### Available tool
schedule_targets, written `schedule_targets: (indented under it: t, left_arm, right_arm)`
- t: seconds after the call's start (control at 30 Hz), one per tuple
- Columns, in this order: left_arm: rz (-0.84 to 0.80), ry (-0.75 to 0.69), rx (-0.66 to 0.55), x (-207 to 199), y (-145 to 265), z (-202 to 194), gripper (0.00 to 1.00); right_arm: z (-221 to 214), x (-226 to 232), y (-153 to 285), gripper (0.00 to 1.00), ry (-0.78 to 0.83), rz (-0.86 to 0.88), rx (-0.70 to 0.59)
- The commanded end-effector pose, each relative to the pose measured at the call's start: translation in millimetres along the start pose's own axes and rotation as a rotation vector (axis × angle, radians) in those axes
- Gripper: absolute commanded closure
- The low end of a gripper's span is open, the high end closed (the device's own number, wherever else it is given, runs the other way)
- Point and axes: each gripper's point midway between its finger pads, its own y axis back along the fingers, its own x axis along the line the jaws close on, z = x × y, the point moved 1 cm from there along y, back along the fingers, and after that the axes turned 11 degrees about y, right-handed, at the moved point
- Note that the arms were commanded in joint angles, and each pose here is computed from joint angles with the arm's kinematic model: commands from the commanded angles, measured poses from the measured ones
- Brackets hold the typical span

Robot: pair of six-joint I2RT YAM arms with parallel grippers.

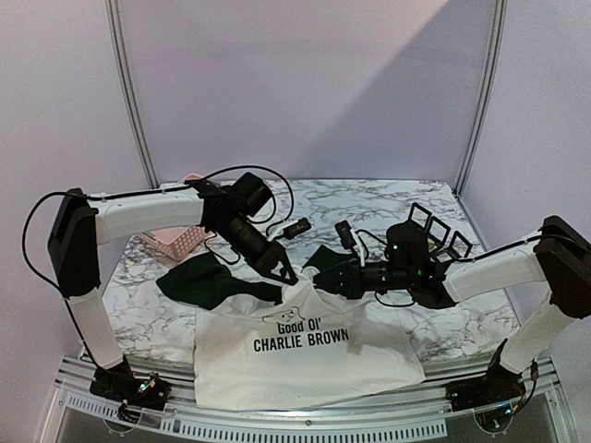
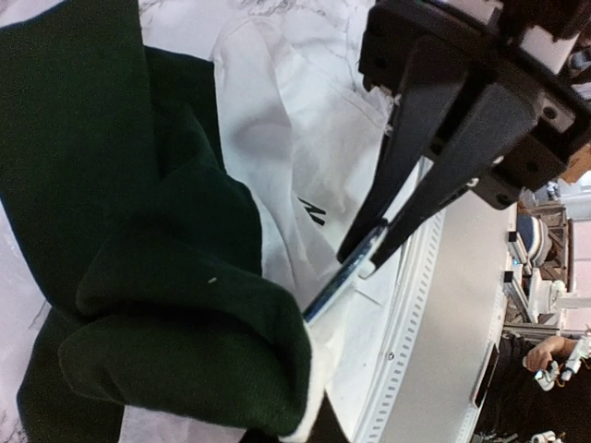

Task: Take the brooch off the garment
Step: Remove the brooch from the crumpled clothing.

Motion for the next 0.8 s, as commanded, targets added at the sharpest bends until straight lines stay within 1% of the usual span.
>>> schedule_targets:
  t: [0.0, 0.3, 0.77]
  left_arm:
    - [-0.005, 0.010, -0.008, 3, 1, 4, 1.00]
    - [0.002, 0.004, -0.033, 2, 5, 8, 1.00]
    - [0.001, 0.014, -0.076, 4, 12, 15, 1.00]
  right_arm:
    - [12, -2, 1, 1.00, 0.031, -0.044, -0.014]
    - [6, -10, 0, 1.00, 0.063, -0.117, 0.036]
    - [-11, -16, 7, 1.00, 0.039, -0.146, 0.066]
